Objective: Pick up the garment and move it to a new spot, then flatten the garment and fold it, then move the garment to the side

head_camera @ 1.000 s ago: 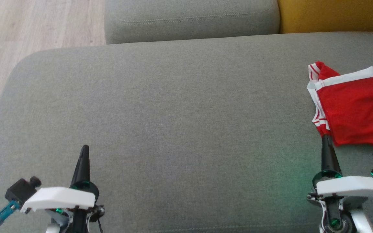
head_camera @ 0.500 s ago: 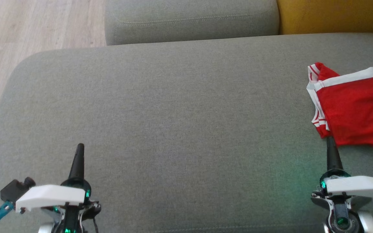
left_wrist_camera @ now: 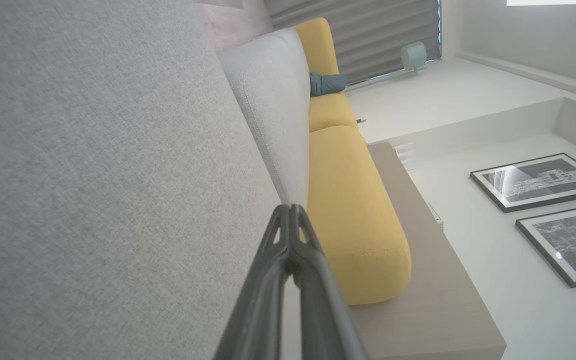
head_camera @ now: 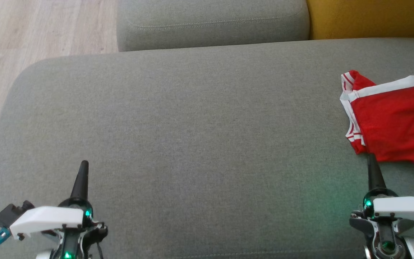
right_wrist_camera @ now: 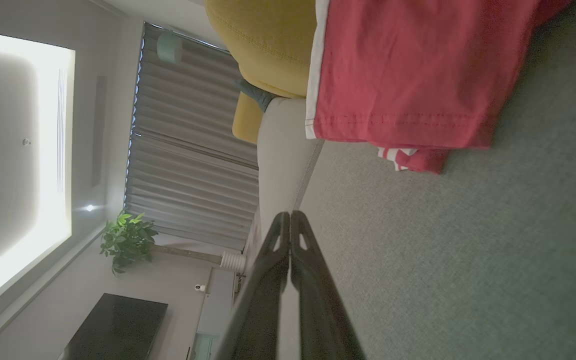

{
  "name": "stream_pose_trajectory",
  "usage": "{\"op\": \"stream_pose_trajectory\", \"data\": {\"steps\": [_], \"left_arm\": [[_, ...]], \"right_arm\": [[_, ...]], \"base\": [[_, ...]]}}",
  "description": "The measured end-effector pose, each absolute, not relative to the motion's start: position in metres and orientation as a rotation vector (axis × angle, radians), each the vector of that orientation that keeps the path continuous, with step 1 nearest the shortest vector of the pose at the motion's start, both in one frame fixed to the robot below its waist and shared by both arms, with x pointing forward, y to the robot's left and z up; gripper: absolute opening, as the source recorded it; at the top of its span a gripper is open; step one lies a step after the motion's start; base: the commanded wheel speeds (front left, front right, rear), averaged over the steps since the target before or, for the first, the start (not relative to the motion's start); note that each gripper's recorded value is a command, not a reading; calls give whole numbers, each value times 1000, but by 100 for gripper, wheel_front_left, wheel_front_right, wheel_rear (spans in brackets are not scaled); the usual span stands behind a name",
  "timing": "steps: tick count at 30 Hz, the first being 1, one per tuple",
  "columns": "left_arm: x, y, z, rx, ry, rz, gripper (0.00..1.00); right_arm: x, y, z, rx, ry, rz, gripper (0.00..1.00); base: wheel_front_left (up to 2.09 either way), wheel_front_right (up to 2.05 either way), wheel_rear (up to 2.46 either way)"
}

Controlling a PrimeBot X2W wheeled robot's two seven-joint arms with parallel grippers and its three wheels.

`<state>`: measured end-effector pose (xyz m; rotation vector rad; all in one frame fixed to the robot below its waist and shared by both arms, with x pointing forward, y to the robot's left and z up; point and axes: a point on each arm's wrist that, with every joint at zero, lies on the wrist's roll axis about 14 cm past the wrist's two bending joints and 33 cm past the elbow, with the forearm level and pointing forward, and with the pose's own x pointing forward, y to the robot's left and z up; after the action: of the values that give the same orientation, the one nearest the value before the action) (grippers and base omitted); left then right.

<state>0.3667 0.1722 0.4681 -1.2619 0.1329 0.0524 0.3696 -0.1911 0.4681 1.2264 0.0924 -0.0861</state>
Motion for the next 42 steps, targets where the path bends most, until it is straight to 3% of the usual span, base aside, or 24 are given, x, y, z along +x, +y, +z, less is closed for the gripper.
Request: {"op": "stream_pose_trajectory", "data": {"steps": [31,42], "left_arm": [[373,187,476,-1571,94,56,0],[373,186,476,-1580,98,53,0]], "right_arm": [[374,-204,479,1574,45,-88,0],[373,-205,478,1582,41,-93,0]], "base": [[0,0,0],[0,0,0]]}}
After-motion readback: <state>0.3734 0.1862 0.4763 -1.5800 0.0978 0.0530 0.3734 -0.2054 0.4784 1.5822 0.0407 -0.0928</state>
